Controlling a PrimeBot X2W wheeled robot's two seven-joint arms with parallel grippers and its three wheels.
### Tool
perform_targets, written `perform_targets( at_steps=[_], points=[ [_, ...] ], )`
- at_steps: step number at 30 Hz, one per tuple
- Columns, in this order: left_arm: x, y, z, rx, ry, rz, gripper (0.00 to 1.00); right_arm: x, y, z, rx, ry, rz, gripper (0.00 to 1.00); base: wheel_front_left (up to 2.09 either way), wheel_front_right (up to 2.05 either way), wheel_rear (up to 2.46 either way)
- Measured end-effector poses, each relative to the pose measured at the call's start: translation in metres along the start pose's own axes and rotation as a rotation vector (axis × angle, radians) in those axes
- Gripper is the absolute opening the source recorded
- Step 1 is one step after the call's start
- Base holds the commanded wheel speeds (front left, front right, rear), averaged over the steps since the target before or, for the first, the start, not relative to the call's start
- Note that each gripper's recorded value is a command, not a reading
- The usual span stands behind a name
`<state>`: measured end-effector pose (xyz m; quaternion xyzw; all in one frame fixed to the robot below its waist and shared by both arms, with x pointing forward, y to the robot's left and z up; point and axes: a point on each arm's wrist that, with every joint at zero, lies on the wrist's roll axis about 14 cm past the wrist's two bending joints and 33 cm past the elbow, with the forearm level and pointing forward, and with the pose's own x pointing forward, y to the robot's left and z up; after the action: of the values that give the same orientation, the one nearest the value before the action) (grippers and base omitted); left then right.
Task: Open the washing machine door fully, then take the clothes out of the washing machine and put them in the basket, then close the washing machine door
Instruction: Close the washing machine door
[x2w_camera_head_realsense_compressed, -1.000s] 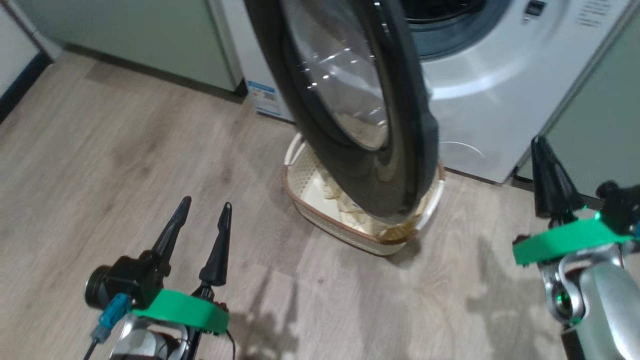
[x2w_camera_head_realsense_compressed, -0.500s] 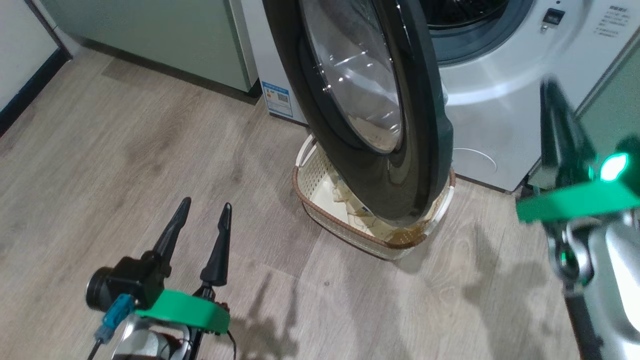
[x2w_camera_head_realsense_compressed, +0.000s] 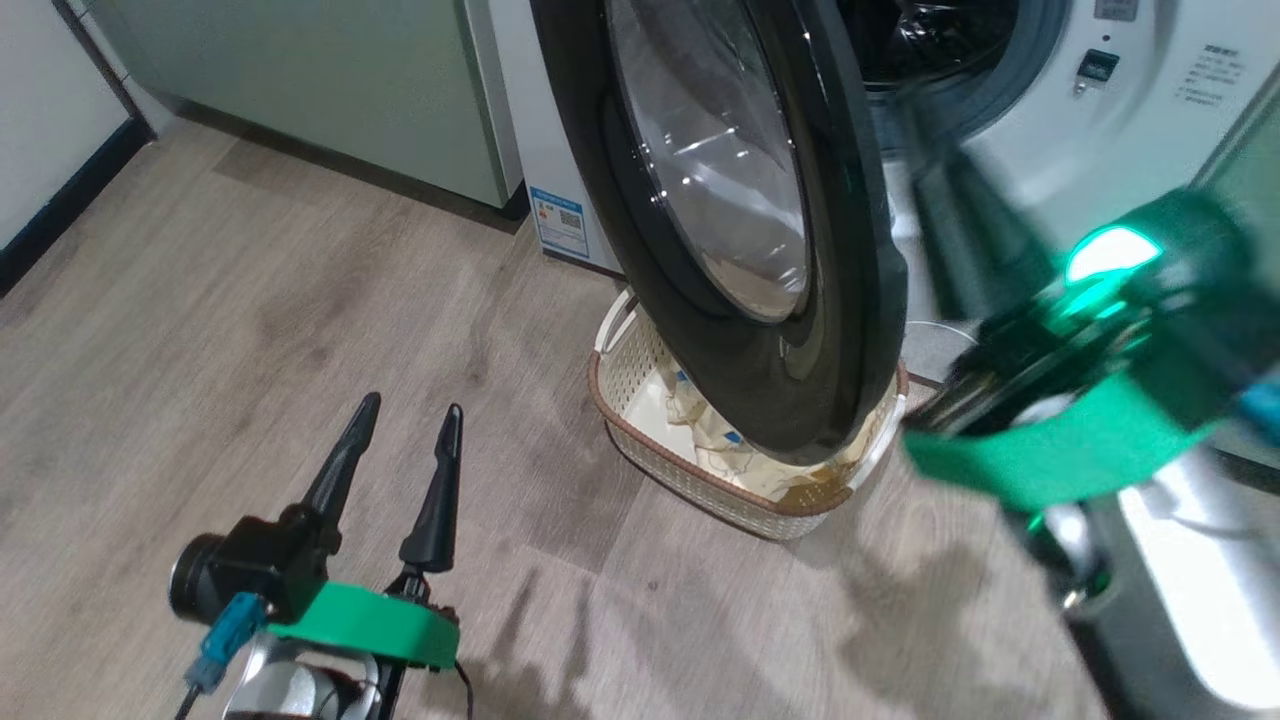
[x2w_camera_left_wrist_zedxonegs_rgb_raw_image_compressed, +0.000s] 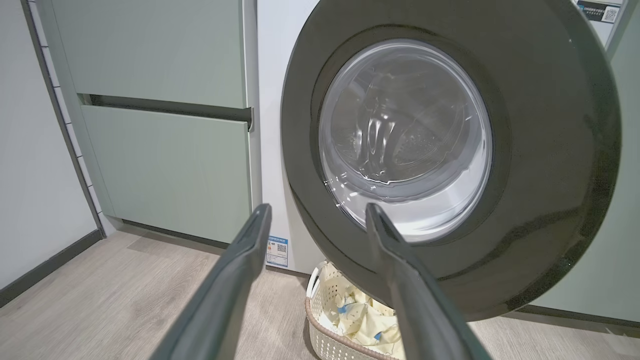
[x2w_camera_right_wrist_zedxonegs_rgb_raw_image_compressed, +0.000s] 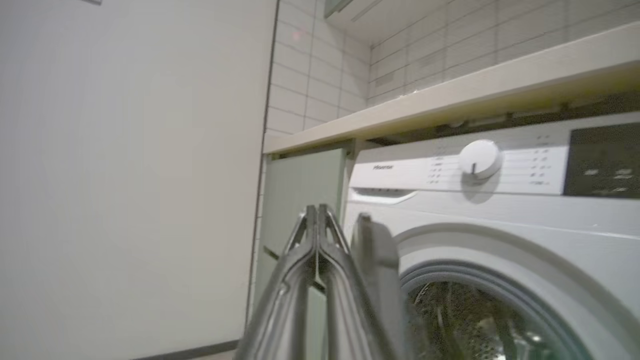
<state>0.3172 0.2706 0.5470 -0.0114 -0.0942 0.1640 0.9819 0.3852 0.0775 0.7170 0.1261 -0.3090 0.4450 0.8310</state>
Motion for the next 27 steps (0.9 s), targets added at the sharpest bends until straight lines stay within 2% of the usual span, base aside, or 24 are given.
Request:
perform_targets(
  at_steps=[6,12,27],
  points=[
    [-0.002,0.003,0.0,0.003,0.002,0.008,1.0,-0.028,0.041,-0.052,0.139,0.203,0.056,0.0,0.0,0.0,0.0],
    [-0.001,0.004,-0.003,0.009,0.013,0.017,1.0,-0.058,0.053,-0.098,0.232,0.37,0.043,0.0,0.0,0.0,0.0],
    [0.001,0.002,-0.007,0.013,0.025,0.015,1.0,-0.073,0.025,-0.126,0.22,0.437,-0.043,0.0,0.0,0.0,0.0]
  ],
)
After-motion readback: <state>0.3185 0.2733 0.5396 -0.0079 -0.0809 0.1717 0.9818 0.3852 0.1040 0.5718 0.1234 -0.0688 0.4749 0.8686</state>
